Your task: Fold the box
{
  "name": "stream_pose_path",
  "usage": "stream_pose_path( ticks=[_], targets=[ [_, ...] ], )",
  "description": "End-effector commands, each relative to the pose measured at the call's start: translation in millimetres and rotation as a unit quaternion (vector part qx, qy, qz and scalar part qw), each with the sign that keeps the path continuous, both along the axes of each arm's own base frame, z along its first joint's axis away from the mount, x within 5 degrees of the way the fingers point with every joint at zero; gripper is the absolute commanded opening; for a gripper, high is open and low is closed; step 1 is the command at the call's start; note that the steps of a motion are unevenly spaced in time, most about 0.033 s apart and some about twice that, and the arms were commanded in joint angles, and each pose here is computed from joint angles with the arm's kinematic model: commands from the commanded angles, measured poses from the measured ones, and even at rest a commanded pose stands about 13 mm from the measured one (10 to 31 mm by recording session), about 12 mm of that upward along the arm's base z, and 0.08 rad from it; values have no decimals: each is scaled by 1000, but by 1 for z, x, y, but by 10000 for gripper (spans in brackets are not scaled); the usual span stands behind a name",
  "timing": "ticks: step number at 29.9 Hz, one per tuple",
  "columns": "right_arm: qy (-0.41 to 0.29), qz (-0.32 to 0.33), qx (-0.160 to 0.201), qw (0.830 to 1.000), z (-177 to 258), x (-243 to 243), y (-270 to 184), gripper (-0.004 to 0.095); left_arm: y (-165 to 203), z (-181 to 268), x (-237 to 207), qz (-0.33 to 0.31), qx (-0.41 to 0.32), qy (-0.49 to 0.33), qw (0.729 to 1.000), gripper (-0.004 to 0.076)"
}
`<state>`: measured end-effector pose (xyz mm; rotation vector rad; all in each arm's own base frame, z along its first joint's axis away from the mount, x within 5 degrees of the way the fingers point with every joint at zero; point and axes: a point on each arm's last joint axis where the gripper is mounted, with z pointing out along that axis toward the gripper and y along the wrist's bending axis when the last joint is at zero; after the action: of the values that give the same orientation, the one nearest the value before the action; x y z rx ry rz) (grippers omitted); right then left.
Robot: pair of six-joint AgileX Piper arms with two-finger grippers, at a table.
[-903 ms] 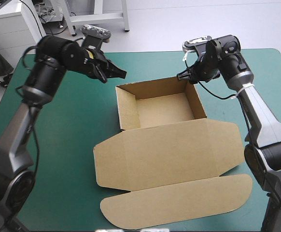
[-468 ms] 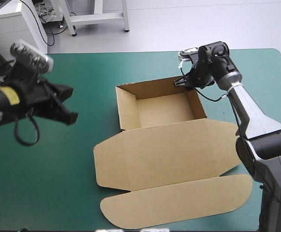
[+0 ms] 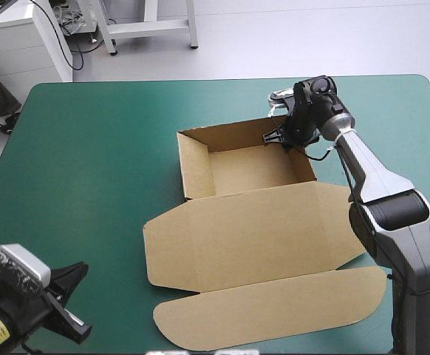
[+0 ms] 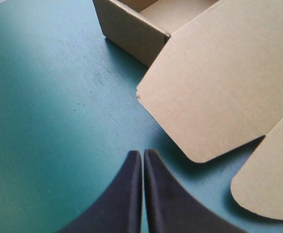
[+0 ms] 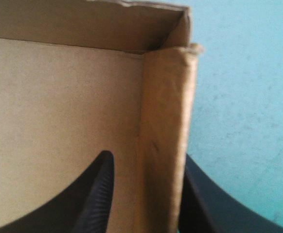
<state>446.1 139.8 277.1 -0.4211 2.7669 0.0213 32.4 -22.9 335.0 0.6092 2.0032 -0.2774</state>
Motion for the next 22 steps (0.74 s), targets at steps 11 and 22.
stream_pose_path(
  ticks=[11,22],
  targets=[
    [-51,-32,-57,997,33,0,-36,-20,14,-37,-31,12,-87,-79,993,-8],
    [-36,-197,-79,976,33,6,-215,-20,14,-37,-31,13,-84,-77,993,-8]
  ],
)
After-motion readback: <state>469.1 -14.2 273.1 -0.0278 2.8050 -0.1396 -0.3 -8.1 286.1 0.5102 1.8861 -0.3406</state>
